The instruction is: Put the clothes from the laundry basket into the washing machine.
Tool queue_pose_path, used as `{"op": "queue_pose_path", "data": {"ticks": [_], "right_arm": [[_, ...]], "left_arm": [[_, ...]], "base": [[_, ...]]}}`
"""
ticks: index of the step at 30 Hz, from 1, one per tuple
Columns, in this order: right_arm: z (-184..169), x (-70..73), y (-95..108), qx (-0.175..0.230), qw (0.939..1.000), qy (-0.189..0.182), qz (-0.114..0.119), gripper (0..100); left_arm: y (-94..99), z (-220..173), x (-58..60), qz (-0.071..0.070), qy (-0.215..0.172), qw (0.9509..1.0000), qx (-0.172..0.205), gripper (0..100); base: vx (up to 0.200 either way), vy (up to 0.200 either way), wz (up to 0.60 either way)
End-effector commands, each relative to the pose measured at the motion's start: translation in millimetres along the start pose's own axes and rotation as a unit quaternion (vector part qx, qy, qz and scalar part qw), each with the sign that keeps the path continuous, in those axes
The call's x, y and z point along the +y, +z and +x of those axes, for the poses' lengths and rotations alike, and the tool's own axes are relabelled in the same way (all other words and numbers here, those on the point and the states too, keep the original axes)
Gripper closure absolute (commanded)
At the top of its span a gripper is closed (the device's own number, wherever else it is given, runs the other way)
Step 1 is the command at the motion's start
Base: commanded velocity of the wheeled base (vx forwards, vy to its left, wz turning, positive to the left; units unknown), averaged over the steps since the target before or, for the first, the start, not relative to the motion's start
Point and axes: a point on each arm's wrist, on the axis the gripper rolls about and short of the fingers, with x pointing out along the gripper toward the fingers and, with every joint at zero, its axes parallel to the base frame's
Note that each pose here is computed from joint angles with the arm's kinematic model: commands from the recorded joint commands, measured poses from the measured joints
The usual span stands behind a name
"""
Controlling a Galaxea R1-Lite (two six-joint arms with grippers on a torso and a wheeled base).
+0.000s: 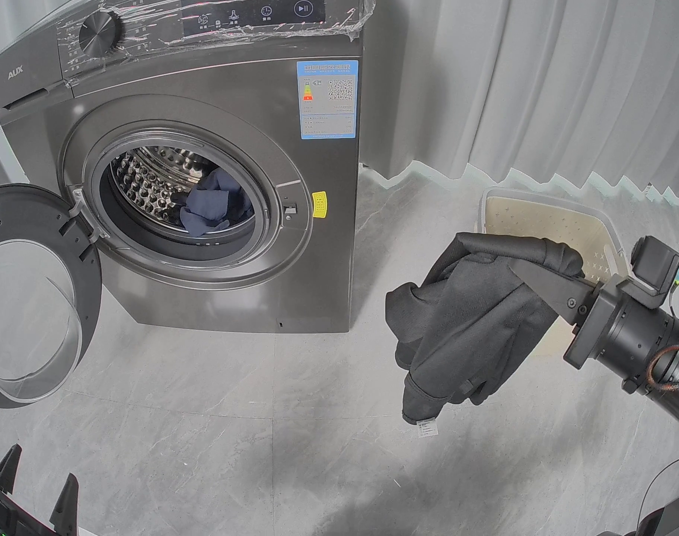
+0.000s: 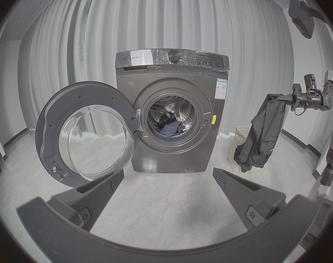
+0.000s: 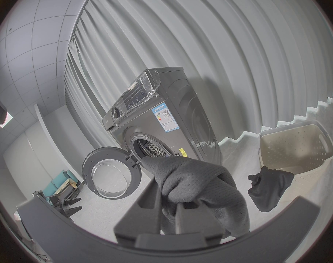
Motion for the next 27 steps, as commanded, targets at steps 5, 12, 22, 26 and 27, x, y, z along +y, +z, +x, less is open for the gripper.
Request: {"op": "queue_pose_path", "data": {"ticks": [5,12,22,26,27], "right_arm": [[0.4,-0.5,0.0,0.000,1.0000,-0.002,0.000,100],[0.2,-1.0,0.6,-0.002,1.0000,-0.003,0.000,100],[0.0,-1.1,0.2,-0.001,1.0000,-0.003,0.000,100],[-0.1,-1.5,-0.1,0.000,1.0000,-0.004,0.000,100],[-0.2,-1.6,-0.5,0.001,1.0000,-0.003,0.000,100]], "left_arm": [[-4.5,1.0,0.0,0.000,0.000,1.0000,0.007,0],[-4.5,1.0,0.0,0.000,0.000,1.0000,0.007,0],[-4.5,1.0,0.0,-0.001,0.001,1.0000,0.007,0],[-4.5,1.0,0.0,-0.001,0.000,1.0000,0.007,0],[-4.5,1.0,0.0,-0.001,0.000,1.0000,0.007,0]], "base": [[0.000,0.200,0.00],[0.000,0.200,0.00],[0.000,0.200,0.00],[0.000,0.200,0.00],[0.000,0.200,0.00]]}}
